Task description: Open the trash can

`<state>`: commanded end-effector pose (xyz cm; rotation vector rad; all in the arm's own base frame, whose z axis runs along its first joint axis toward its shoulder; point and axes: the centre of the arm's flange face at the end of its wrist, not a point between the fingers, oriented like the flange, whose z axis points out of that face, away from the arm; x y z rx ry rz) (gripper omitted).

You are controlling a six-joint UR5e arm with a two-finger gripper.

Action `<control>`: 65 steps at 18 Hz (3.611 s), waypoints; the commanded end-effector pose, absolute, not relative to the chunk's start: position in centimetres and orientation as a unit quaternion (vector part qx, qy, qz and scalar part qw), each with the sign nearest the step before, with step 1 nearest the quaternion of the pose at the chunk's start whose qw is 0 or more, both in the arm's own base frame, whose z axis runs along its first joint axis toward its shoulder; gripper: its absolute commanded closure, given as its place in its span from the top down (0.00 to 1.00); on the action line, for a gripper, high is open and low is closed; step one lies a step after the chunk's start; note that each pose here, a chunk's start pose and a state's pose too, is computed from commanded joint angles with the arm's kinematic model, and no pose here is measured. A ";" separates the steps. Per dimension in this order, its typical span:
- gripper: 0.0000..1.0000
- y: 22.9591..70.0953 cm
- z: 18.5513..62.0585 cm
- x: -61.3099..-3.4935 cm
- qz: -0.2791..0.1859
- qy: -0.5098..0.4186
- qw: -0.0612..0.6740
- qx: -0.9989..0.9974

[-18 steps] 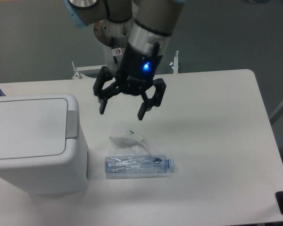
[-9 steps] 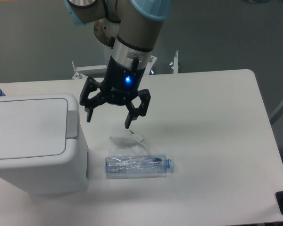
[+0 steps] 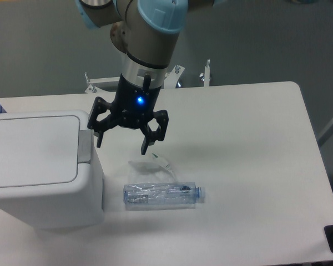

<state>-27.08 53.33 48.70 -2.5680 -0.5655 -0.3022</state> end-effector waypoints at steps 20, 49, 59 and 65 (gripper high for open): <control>1.00 54.2 48.0 -25.9 -0.116 -0.197 0.240 -0.943; 1.00 55.5 51.7 -26.4 -0.088 -0.176 0.269 -0.943; 1.00 49.6 58.4 -37.0 0.107 -0.184 0.255 -0.943; 1.00 45.3 57.6 -41.1 0.153 -0.120 0.204 -0.959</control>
